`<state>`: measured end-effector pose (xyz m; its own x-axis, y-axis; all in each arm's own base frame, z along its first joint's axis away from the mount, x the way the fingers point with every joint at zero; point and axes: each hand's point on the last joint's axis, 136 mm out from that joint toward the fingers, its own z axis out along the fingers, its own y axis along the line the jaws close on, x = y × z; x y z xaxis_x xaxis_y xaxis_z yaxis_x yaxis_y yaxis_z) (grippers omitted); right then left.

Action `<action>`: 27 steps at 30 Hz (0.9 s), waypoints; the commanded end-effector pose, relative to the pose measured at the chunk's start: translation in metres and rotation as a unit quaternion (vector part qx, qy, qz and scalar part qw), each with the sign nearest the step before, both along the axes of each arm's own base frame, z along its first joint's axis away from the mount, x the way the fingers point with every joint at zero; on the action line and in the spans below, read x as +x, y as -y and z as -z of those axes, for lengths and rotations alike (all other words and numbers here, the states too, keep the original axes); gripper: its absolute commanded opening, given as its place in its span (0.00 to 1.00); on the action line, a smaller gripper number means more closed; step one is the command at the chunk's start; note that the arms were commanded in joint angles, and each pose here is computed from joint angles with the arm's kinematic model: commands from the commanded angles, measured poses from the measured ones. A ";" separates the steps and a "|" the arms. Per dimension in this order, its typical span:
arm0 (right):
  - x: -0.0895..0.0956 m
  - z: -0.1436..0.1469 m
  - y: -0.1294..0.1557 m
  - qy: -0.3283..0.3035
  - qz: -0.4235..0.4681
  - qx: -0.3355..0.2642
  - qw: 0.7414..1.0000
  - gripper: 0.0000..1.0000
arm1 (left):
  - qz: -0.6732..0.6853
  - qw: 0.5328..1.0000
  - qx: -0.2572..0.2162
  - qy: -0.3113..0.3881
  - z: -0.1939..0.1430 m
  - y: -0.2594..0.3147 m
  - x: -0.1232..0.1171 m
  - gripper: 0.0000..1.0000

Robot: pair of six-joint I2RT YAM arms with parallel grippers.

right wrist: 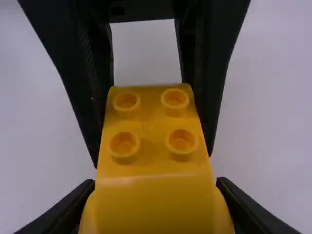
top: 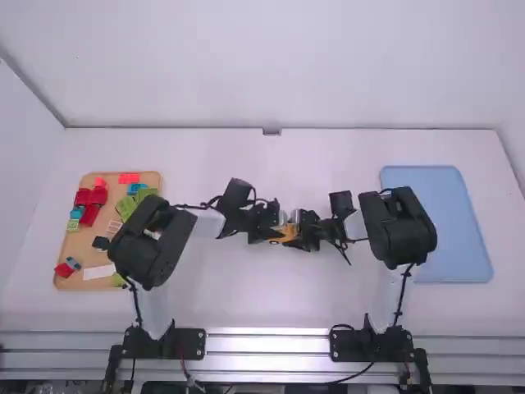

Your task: Assemble lego blocks to make yellow taxi

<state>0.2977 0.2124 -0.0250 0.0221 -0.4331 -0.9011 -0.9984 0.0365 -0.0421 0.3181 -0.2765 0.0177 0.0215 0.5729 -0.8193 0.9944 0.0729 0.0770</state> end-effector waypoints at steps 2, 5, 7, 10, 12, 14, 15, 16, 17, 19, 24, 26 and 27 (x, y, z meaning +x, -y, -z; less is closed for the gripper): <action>-0.001 0.004 -0.007 0.006 -0.010 -0.007 1.000 0.57 | -0.010 1.000 0.024 -0.018 0.013 -0.009 -0.005 0.32; -0.001 0.004 -0.007 0.006 -0.010 -0.008 1.000 0.57 | -0.025 0.999 0.019 -0.018 0.004 -0.021 0.000 0.38; -0.001 0.004 -0.008 0.006 -0.010 -0.007 1.000 0.58 | -0.019 1.000 0.002 -0.016 -0.004 -0.025 0.000 0.41; -0.001 0.004 -0.007 0.006 -0.010 -0.007 1.000 0.58 | 0.006 1.000 -0.025 0.003 -0.015 -0.031 -0.002 0.56; 0.000 0.004 -0.008 0.006 -0.010 -0.007 1.000 0.58 | 0.010 0.999 -0.052 0.012 -0.029 -0.039 0.001 0.83; -0.001 0.004 -0.008 0.006 -0.010 -0.006 1.000 0.58 | 0.003 0.998 -0.064 0.015 -0.037 -0.046 0.005 0.87; 0.001 0.003 -0.008 0.005 -0.008 -0.004 1.000 0.58 | -0.007 0.997 -0.074 0.019 -0.046 -0.056 0.010 0.92; 0.002 0.002 -0.009 0.001 -0.003 -0.003 1.000 0.58 | -0.012 0.996 -0.082 0.021 -0.051 -0.061 0.013 0.98; 0.004 0.001 -0.009 -0.002 0.001 -0.001 1.000 0.58 | -0.019 0.995 -0.090 0.024 -0.057 -0.069 0.017 0.99; 0.010 -0.004 -0.010 -0.006 0.014 0.006 1.000 0.58 | -0.042 0.993 -0.107 0.033 -0.072 -0.088 0.026 0.99; 0.035 -0.032 0.005 -0.003 0.065 0.018 0.998 0.58 | -0.114 0.985 -0.124 0.022 -0.085 -0.127 0.048 0.99; 0.053 -0.050 0.025 -0.002 0.117 0.008 0.993 0.58 | -0.136 0.982 -0.128 0.010 -0.085 -0.136 0.053 0.99; 0.059 -0.054 0.034 -0.002 0.138 -0.001 0.990 0.58 | -0.139 0.982 -0.127 0.009 -0.085 -0.138 0.054 0.99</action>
